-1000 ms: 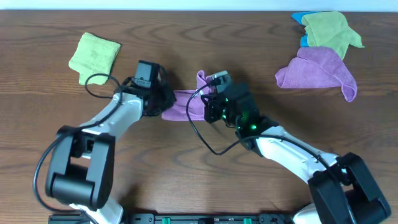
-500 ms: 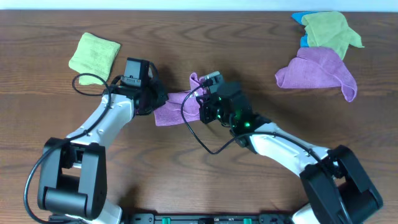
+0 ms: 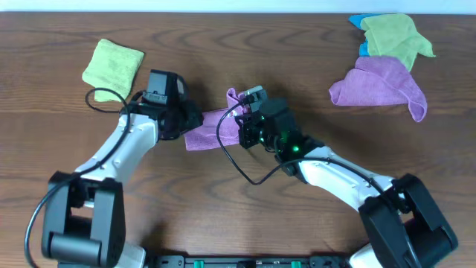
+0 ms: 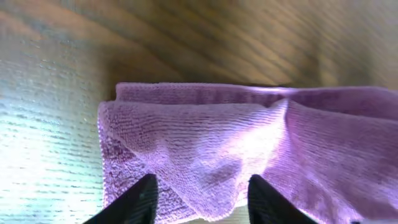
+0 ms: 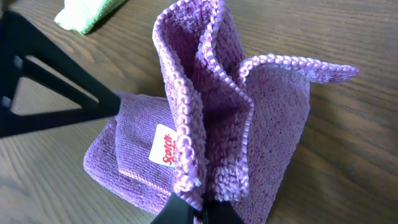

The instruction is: Fold the cloth

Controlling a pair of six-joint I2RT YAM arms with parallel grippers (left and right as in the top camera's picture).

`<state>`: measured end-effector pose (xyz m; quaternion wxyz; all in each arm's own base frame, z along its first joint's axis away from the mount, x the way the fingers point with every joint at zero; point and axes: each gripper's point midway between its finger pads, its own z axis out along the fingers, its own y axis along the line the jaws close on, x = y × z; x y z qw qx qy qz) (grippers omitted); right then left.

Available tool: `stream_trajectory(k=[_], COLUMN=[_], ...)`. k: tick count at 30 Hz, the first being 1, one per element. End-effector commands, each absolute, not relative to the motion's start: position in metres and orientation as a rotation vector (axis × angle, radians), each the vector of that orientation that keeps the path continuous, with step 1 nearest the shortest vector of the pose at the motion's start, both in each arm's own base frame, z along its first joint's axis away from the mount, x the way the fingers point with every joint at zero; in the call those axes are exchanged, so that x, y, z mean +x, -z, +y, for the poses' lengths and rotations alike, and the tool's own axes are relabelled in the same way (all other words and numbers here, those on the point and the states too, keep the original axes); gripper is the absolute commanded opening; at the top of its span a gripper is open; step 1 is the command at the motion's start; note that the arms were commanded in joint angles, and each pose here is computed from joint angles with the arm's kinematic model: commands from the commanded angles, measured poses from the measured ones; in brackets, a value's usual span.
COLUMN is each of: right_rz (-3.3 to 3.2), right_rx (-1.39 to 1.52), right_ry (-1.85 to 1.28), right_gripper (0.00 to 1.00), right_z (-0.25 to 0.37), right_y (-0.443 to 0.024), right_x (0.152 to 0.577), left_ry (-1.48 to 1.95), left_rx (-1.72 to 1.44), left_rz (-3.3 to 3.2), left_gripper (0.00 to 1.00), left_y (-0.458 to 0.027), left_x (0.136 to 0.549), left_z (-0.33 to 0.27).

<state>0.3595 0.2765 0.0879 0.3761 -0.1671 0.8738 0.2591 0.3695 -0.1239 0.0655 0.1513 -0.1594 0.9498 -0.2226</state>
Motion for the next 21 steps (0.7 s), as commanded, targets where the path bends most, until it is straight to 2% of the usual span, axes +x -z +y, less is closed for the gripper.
stream_trajectory(k=[1,4,12,21], right_rz=[2.213,2.199,2.163,2.172], right_rx=[-0.463,-0.512,-0.616,-0.709], right_ry=[-0.65,-0.64,-0.639,-0.635], right_gripper=[0.01,0.01,0.01,0.01], right_z=[0.282,0.286,0.306,0.33], right_y=[-0.093,-0.098,-0.107,-0.096], right_x=[0.362,0.363,0.354,0.351], left_ry=[0.636,0.58,0.526,0.508], left_rx=[-0.423,-0.459,-0.522,-0.539], left_rz=[2.669,2.672,2.632,2.64], left_gripper=[0.53,0.56,0.56,0.55], left_y=[-0.089,-0.094,-0.111,-0.112], left_x=[0.377,0.371,0.368,0.363], left_z=[-0.118,-0.102,-0.07,-0.06])
